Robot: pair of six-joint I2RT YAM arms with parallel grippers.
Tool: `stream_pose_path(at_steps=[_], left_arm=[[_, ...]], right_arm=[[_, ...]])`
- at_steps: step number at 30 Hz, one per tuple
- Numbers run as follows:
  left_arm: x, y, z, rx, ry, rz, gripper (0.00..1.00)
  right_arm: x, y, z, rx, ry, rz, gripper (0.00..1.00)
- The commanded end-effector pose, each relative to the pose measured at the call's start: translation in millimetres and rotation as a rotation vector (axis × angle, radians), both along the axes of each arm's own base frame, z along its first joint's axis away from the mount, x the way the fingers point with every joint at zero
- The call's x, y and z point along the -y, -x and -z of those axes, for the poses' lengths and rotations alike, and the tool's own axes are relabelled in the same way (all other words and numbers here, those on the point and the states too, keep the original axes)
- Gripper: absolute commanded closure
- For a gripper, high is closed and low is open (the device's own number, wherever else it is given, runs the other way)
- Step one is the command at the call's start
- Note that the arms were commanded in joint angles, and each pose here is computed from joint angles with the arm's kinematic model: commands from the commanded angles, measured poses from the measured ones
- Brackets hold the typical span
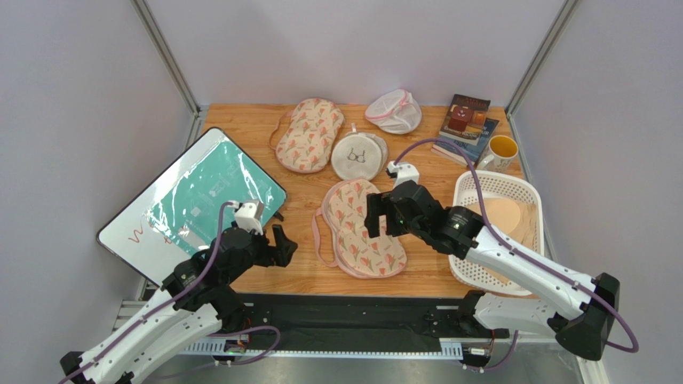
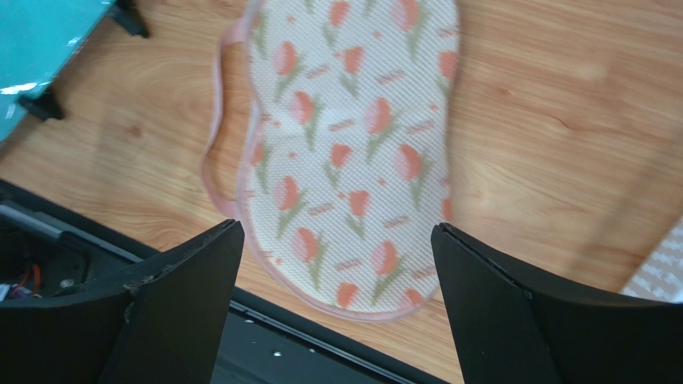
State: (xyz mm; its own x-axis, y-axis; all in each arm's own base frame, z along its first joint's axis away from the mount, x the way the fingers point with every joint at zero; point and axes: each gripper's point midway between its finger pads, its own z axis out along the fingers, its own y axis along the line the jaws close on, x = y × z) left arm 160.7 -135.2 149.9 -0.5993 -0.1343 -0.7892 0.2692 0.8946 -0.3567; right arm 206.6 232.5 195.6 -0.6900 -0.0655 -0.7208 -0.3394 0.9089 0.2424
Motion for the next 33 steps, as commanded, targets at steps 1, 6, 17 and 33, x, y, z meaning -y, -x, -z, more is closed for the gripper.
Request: stream_pose_path(at_steps=[1,6,17,33], left_arm=[[0,-2,-12,0.049,0.025,0.006,0.05],[-2,-1,-16,0.062,0.034,0.001,0.04],[-6,-2,-22,0.092,0.05,-0.017,0.04],[-6,-2,-24,0.099,0.055,-0.018,0.05]], right_arm=[[42,-13,-5,0.093,-0.028,0.149,0.05],[83,-14,7,0.106,-0.052,0.254,0.05],[106,-11,3,0.14,-0.091,0.308,0.04],[108,-9,5,0.143,-0.089,0.305,0.04]])
